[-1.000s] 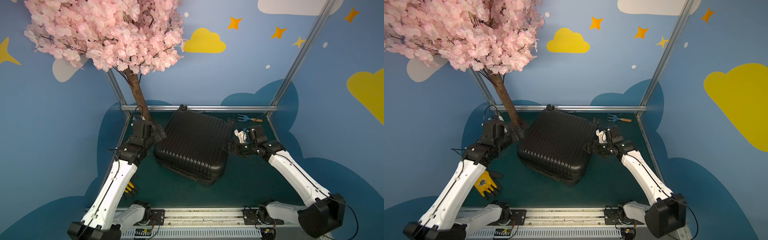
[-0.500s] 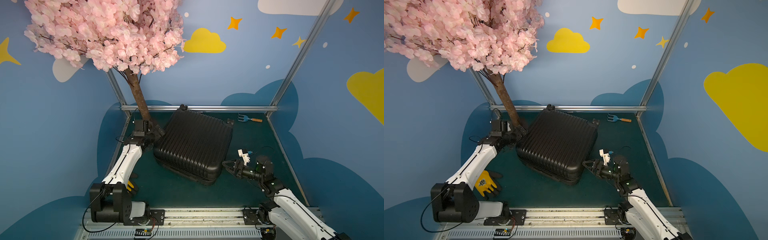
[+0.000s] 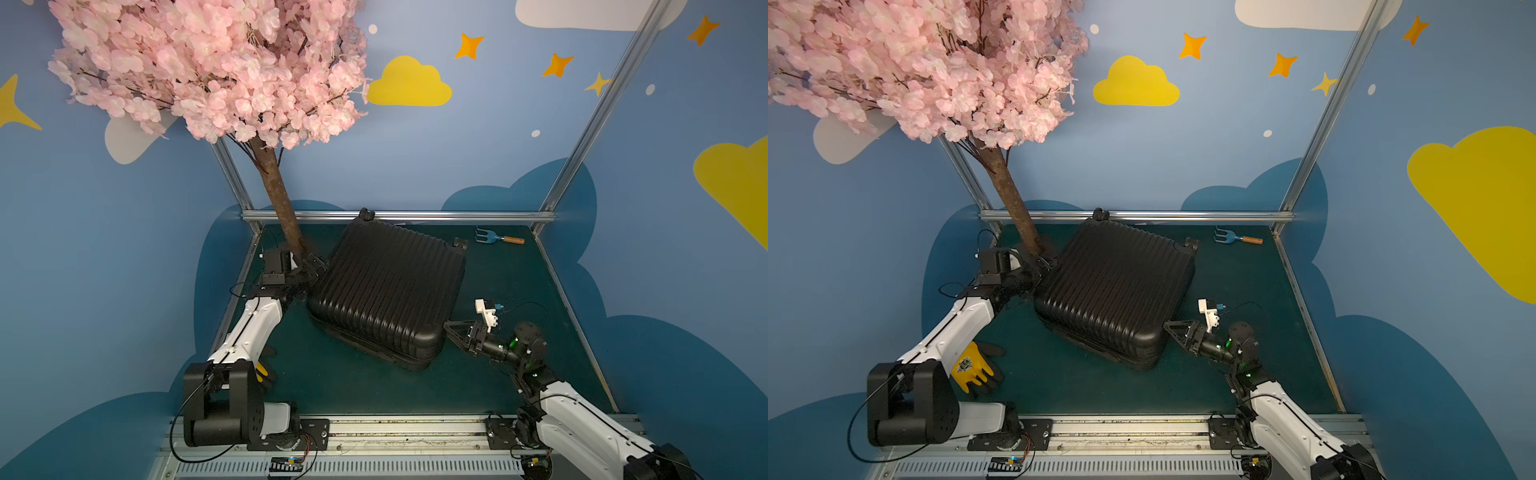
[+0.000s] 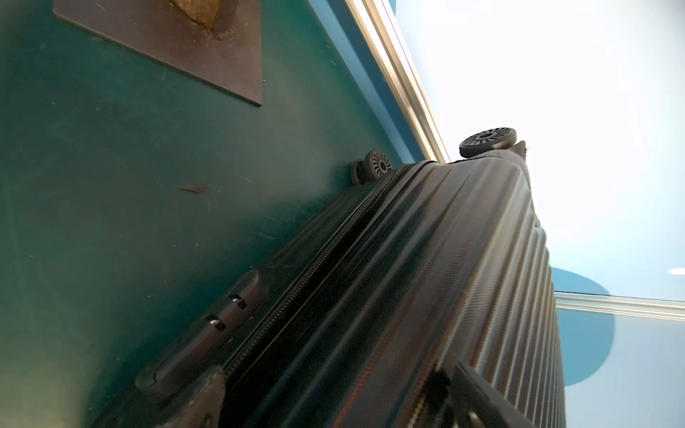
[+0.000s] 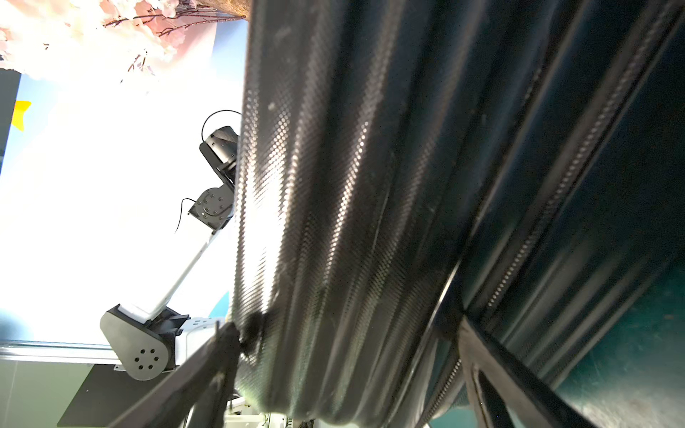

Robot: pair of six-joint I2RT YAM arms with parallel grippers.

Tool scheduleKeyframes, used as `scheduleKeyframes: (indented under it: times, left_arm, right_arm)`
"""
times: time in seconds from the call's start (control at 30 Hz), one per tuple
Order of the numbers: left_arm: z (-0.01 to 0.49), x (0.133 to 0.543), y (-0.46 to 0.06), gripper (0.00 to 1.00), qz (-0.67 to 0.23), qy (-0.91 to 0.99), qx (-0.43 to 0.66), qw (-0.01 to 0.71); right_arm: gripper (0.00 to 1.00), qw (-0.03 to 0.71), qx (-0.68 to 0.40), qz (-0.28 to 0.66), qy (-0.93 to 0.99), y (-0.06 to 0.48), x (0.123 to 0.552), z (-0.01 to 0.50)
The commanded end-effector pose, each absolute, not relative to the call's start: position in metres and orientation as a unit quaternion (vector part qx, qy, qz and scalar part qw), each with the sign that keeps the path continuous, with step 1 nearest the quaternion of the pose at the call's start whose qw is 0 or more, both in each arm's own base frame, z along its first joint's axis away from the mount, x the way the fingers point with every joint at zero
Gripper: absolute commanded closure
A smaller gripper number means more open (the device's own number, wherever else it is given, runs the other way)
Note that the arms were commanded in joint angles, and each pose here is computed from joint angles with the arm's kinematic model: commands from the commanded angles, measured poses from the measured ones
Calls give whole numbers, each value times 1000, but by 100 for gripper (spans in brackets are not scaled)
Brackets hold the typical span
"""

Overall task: Open the suitcase zippers
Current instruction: Adjust the suitcase at the center of the board.

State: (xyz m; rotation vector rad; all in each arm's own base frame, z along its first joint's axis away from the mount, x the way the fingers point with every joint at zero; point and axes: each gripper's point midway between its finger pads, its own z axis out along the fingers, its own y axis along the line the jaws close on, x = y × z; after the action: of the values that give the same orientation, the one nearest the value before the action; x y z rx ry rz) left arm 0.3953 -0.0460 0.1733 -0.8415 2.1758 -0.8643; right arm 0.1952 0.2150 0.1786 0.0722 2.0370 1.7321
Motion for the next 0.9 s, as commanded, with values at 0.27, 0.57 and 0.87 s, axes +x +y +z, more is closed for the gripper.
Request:
scheduleKeyframes:
  times: [0.27,0.57,0.87]
  left_arm:
    - [185,330,-121,7,-450,819,-272,227]
    - [194,307,-125,4,-446,827,-260,223]
    - [189,302,-136,4,-438,839,-243,214]
  right_arm:
    - [9,328,-34,552,766,204,228,236]
    - [9,331,23,374,866,152,236,224]
    - [9,241,254,479,805,109,228,183]
